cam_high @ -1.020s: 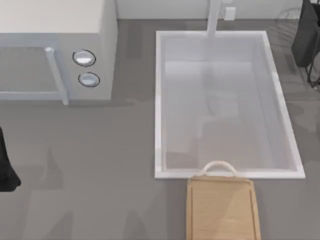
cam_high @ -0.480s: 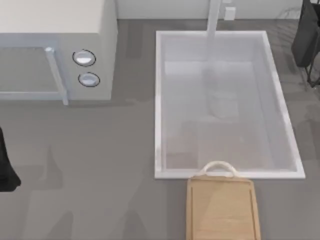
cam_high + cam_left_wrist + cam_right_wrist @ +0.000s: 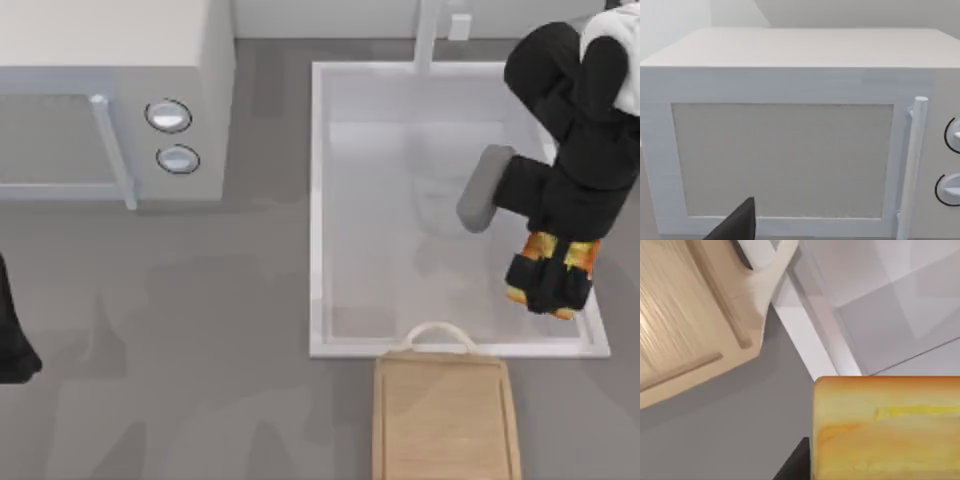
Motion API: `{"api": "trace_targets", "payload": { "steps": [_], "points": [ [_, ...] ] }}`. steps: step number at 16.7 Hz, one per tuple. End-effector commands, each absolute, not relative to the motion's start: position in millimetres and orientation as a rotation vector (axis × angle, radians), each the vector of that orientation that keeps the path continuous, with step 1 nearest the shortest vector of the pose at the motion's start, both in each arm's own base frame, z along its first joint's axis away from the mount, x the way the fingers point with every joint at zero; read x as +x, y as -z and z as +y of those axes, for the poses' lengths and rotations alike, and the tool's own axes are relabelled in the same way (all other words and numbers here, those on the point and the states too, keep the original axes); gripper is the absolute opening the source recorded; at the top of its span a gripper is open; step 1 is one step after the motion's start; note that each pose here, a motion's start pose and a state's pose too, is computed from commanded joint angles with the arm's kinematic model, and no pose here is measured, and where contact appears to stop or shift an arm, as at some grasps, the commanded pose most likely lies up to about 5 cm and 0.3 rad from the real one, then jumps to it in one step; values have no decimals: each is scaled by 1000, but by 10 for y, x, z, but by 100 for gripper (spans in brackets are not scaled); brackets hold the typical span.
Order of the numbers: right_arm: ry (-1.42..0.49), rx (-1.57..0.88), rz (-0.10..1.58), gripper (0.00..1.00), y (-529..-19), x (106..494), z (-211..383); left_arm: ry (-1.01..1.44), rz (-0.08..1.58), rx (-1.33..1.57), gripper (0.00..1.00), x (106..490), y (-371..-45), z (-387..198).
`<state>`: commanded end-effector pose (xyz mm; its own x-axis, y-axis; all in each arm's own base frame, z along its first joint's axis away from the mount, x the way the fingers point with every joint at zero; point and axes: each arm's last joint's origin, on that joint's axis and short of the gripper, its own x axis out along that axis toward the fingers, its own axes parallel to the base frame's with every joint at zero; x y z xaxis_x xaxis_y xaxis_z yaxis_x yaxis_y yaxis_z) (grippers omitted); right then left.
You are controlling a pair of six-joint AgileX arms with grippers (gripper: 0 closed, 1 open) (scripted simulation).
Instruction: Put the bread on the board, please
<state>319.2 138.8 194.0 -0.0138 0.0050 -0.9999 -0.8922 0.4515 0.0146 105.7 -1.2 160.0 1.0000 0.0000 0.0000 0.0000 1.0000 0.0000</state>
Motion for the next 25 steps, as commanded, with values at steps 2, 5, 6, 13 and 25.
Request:
{"api": "trace_targets", "payload": {
  "steps": [2, 5, 6, 13, 25],
  "points": [
    [-1010, -989, 1343, 0, -1894, 2869, 1810, 0, 0, 0, 100, 1057, -1600, -12],
    [-1153, -1134, 1254, 0, -1858, 2470, 2161, 0, 0, 0, 100, 1057, -1600, -12],
    [-1181, -1164, 1231, 0, -1854, 2381, 2220, 0, 0, 0, 100, 1057, -1600, -12],
    [-1205, -1189, 1215, 0, -1841, 2302, 2270, 0, 0, 0, 100, 1057, -1600, -12],
    [-1207, -1189, 1189, 0, -1536, 2299, 2286, 0, 0, 0, 100, 1057, -1600, -12]
  ]
}}
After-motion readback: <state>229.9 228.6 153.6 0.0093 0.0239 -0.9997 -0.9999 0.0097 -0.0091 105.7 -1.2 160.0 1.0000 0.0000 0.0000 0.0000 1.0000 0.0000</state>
